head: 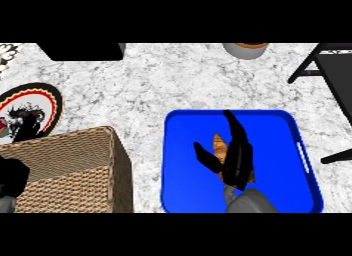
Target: Pick the croissant from the tray and place it in the tiered shelf
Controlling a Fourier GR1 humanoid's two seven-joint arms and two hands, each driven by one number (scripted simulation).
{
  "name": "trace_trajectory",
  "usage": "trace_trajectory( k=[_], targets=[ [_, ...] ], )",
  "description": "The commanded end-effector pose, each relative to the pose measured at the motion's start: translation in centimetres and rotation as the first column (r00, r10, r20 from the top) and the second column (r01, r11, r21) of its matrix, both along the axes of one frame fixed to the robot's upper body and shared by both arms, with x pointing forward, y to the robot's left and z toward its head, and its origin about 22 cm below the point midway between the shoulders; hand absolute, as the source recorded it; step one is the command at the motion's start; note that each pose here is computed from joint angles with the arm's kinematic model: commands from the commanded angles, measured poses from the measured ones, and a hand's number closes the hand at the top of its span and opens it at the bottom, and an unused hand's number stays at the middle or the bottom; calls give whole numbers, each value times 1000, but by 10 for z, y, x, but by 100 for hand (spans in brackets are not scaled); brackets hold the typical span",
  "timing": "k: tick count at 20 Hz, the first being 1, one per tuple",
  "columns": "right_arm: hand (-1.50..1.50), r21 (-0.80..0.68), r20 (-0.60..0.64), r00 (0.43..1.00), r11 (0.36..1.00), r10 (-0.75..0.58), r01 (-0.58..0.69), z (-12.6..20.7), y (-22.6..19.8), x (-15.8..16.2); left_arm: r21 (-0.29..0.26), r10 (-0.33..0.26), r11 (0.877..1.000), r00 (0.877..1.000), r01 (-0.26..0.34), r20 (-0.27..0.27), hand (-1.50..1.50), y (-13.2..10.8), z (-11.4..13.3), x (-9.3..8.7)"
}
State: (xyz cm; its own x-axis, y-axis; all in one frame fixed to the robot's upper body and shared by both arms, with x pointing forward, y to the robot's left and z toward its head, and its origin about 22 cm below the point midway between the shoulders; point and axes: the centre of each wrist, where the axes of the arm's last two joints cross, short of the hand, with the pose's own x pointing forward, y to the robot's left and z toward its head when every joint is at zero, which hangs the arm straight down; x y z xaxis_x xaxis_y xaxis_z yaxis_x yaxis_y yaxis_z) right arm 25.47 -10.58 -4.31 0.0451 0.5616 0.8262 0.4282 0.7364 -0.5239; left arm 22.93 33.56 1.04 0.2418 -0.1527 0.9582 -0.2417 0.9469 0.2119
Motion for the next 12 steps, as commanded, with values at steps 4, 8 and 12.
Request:
trace_trajectory(
  k=[4,8,12],
  targets=[
    [-150,-216,-209,968,972,-138,92,-24,-15,8,11,-60,998,998,61,-36,0,8,-8,-10],
    [-150,-327,-399,905,945,-146,9,-21,-2,10,16,-42,999,999,42,-27,0,6,-1,-1],
    [-150,-428,-575,794,899,-196,-88,-12,18,14,5,-66,998,997,66,-38,0,7,1,-6]
  ],
)
